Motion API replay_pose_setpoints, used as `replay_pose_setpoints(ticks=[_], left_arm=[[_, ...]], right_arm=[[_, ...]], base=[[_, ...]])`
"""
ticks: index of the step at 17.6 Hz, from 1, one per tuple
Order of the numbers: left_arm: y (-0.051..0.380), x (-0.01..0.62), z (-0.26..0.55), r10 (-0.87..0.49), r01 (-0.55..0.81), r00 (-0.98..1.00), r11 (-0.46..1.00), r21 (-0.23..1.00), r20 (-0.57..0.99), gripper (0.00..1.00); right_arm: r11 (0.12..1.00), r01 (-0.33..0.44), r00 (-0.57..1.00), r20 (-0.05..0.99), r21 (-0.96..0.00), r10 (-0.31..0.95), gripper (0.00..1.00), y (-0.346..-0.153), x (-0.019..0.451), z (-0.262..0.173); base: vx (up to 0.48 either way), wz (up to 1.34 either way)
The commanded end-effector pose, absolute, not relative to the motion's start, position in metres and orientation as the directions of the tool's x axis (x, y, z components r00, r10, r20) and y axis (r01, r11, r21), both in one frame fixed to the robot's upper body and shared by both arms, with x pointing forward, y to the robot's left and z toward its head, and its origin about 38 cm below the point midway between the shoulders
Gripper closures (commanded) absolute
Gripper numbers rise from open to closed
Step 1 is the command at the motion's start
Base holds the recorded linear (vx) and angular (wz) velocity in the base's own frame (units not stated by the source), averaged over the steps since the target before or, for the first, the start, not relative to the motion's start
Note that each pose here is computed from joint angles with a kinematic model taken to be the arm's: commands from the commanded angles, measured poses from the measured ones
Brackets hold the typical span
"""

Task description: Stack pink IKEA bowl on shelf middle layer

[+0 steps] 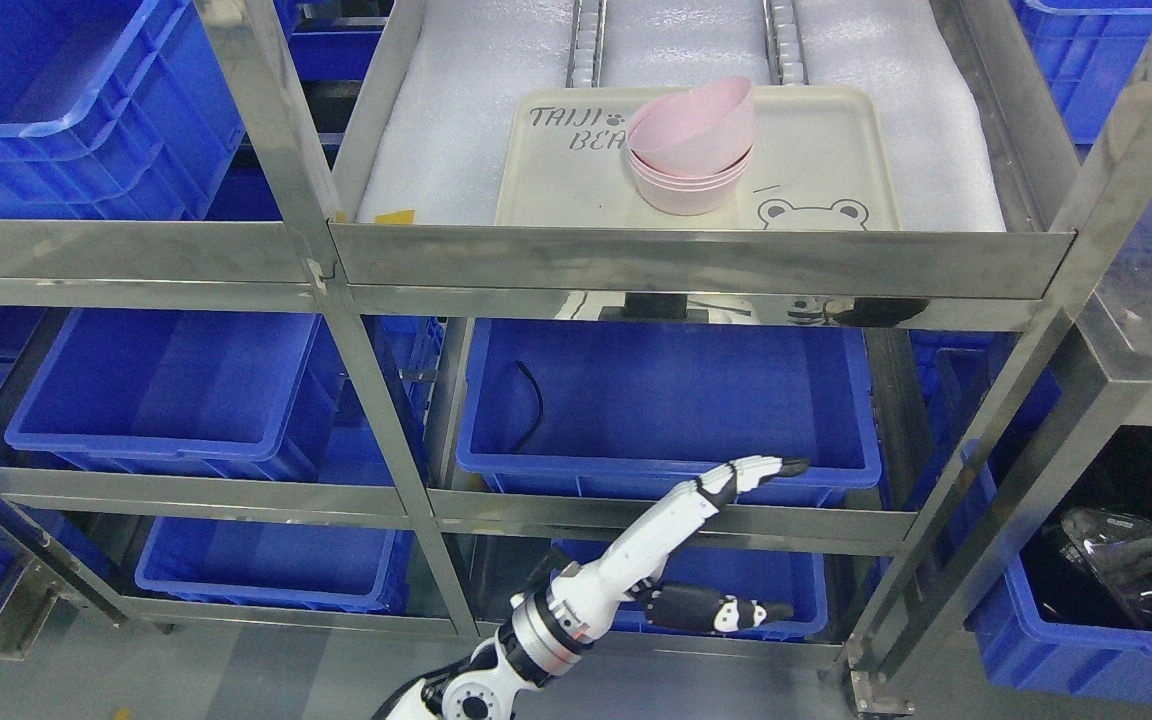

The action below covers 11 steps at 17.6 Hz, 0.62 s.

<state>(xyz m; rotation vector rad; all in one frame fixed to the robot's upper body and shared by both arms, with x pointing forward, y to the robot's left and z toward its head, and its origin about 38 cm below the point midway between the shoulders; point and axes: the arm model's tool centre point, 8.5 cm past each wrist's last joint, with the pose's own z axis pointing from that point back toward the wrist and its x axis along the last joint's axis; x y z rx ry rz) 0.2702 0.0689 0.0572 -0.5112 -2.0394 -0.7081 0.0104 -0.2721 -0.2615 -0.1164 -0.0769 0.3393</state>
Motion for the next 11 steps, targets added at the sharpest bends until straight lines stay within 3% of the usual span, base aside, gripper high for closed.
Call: replay_pose_setpoints(ticks=[1,11], left_arm=[[0.173,0.267,-0.002,-0.045,0.238,-0.212,0.966,0.096,0.976,0.07],[0.208,0.280,-0.003,-0.078,0.101,-0.153,0.990,0.094,0.985,0.06]], right_arm=[[0.934,-0.329,0.940,0.052,-0.141,0.339,0.00,-0.282,0.006,-0.261],[0.934,-0.327,0.940,0.052,-0.142,0.337,0.00,-0.282,0.006,-0.261]], base=[[0.000,0.00],[0.000,0.00]])
